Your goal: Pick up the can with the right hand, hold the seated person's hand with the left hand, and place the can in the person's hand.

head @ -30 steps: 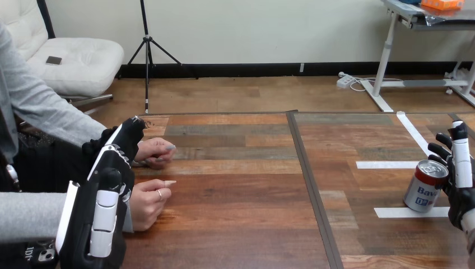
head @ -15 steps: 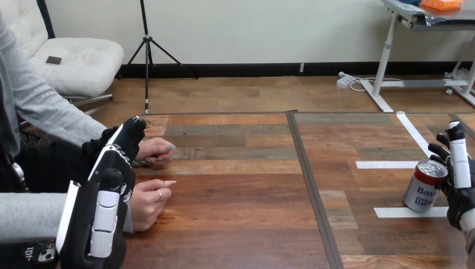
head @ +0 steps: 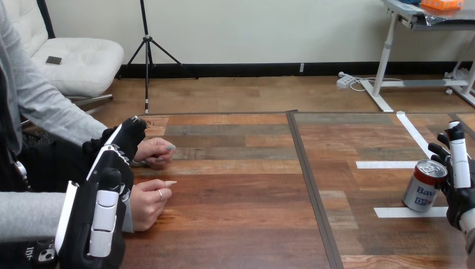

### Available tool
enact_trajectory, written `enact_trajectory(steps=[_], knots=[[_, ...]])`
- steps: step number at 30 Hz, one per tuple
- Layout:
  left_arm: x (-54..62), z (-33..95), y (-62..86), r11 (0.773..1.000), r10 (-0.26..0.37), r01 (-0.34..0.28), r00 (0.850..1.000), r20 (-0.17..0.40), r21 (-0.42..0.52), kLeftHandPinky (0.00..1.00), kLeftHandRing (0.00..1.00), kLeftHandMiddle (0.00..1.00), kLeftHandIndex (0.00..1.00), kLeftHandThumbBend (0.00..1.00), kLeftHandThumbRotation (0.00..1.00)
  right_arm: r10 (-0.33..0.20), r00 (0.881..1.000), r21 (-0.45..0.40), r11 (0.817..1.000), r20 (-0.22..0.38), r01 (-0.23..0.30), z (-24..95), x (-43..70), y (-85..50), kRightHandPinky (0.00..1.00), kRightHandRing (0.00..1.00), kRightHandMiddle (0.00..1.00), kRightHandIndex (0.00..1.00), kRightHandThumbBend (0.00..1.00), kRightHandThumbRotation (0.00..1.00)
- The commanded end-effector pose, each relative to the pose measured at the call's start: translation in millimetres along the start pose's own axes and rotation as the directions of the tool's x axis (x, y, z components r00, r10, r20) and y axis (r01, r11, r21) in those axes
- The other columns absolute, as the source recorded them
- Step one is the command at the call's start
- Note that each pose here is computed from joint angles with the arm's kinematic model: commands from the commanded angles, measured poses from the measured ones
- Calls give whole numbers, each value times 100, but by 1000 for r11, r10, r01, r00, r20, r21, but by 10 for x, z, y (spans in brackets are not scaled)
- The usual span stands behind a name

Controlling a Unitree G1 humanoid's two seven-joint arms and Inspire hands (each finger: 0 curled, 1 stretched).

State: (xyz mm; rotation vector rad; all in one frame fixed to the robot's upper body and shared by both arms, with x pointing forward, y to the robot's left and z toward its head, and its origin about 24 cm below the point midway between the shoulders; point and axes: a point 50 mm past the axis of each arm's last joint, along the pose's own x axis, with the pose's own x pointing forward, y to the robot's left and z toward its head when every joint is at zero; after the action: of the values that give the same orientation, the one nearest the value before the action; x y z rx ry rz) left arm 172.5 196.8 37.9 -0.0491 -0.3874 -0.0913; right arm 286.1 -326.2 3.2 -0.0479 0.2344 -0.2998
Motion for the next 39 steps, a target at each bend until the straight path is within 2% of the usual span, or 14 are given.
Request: enact_trajectory(steps=[1,15,28,39], knots=[[134,123,13,1000,-7,5,997,78,29,100,95,91,88,70,94,40,993,23,999,111,-42,371,174,164,98,96,92,95,100,97],[133,139,10,1000,-1,-1,997,72,28,100,96,92,88,74,94,48,993,20,999,110,-50,370,171,159,99,97,93,96,100,99],[139,136,6,999,-1,-1,997,76,32,100,96,93,88,72,94,53,992,6,999,115,-54,374,164,140,99,98,94,97,100,96],[139,146,0,999,4,-7,998,68,34,100,96,92,87,73,93,56,991,35,998,125,-61,376,161,134,100,97,93,96,100,87]])
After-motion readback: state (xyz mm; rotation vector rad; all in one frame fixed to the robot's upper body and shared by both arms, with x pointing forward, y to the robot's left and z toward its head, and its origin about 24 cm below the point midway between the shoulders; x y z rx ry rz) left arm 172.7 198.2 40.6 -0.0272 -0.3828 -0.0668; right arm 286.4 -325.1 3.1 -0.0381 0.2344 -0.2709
